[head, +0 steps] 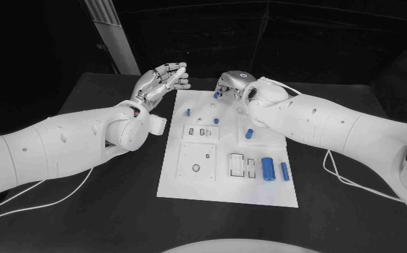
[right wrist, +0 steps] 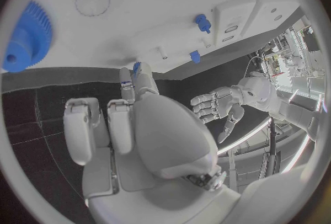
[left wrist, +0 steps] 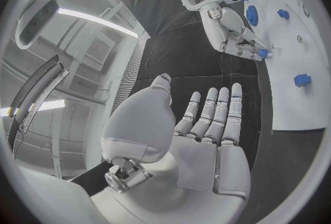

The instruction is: Assemble the parts on the task board

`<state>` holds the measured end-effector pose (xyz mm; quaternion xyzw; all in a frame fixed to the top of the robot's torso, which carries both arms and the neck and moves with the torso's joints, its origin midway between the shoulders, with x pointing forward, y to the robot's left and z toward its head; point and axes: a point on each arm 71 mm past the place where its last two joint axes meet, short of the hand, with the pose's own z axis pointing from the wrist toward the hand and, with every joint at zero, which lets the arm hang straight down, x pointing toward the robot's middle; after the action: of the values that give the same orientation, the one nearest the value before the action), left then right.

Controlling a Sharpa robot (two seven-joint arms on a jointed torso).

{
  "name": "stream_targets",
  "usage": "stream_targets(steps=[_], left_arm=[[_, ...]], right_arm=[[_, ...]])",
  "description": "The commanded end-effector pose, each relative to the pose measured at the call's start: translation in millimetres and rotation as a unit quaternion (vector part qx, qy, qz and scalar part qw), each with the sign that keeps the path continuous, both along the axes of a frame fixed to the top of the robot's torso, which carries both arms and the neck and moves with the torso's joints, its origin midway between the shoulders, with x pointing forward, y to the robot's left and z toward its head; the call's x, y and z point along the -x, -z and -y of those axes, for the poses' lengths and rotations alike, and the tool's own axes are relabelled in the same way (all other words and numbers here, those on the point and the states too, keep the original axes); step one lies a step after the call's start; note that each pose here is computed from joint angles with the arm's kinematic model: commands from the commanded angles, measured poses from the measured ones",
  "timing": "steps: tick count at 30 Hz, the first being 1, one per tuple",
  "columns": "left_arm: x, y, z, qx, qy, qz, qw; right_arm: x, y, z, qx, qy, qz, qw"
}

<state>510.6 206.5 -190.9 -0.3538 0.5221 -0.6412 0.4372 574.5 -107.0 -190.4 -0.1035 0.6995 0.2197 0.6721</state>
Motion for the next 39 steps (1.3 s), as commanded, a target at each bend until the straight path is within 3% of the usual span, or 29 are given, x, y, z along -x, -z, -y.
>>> stream_targets(steps=[1, 13, 21, 27, 33, 39], left_arm=[[3.8, -14.6, -0.3, 0.037, 0.005, 0.093, 0.995], [3.6, -14.6, -0.2, 0.036, 0.005, 0.092, 0.995], [3.0, -14.4, 0.0, 0.036, 0.005, 0.092, 0.995], [1.2, -14.0, -1.9, 0.034, 0.002, 0.092, 0.995], [-1.2, -13.3, -2.1, 0.032, 0.000, 0.093, 0.995], [-3.5, -12.8, -2.3, 0.030, -0.002, 0.094, 0.995]], right_arm=[[0.0, 2.6, -2, 0.007, 0.000, -0.009, 1.000], [0.6, 1.4, -2, 0.003, 0.004, -0.004, 1.000], [4.0, -4.5, 2, -0.019, 0.003, 0.024, 1.000], [16.7, -15.6, 18, -0.077, -0.003, 0.046, 0.996], [29.0, -30.3, 45, -0.138, -0.002, 0.036, 0.990], [37.0, -34.9, 74, -0.143, -0.003, 0.030, 0.989]])
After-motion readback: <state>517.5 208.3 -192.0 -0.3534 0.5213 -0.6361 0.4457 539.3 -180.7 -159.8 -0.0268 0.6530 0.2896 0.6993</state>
